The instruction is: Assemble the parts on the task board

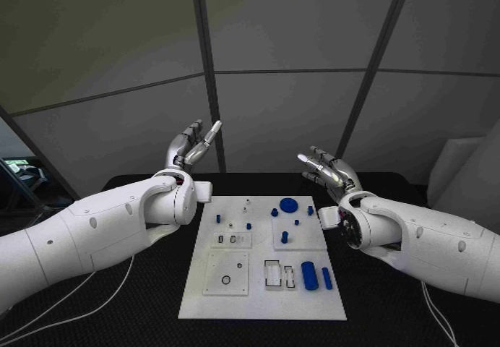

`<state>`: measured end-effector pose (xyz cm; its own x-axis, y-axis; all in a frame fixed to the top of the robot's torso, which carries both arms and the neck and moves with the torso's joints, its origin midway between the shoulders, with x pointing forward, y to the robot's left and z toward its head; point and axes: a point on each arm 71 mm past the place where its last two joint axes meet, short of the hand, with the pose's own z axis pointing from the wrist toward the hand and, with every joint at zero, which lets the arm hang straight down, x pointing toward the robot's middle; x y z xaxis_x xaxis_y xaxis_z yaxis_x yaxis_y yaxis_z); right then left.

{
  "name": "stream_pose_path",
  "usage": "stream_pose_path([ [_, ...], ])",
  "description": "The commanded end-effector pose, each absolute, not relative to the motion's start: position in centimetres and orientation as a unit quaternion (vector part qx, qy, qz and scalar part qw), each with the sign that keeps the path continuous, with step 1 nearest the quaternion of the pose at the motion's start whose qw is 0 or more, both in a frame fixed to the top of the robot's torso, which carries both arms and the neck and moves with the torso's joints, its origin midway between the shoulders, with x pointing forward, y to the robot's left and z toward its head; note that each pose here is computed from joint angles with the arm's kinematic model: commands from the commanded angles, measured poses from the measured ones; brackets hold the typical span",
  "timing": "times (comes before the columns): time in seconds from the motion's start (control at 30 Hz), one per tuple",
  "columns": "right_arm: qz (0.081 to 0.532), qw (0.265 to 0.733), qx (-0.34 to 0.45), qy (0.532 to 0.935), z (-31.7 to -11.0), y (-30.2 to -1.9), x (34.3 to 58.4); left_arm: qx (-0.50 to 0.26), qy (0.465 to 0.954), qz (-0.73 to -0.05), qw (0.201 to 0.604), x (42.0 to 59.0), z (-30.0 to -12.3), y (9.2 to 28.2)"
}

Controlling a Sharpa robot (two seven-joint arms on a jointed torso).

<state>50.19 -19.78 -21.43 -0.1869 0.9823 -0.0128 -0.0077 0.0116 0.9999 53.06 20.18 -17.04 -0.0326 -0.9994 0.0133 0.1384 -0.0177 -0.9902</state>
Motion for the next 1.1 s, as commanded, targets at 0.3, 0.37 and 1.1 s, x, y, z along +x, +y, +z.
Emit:
stream_pose_path([
  [0.3, 0.517, 0.565, 0.208, 0.609, -18.8, -20.0, 51.1, -0.433, 0.486, -0.568, 0.504, 52.7, -16.6, 21.0],
  [0.37, 0.509, 0.577, 0.182, 0.613, -18.3, -20.0, 51.3, -0.432, 0.486, -0.570, 0.503, 52.6, -16.5, 21.2],
  [1.1, 0.284, 0.644, -0.105, 0.703, -14.4, -18.3, 52.1, -0.389, 0.527, -0.595, 0.465, 47.8, -14.5, 21.6],
])
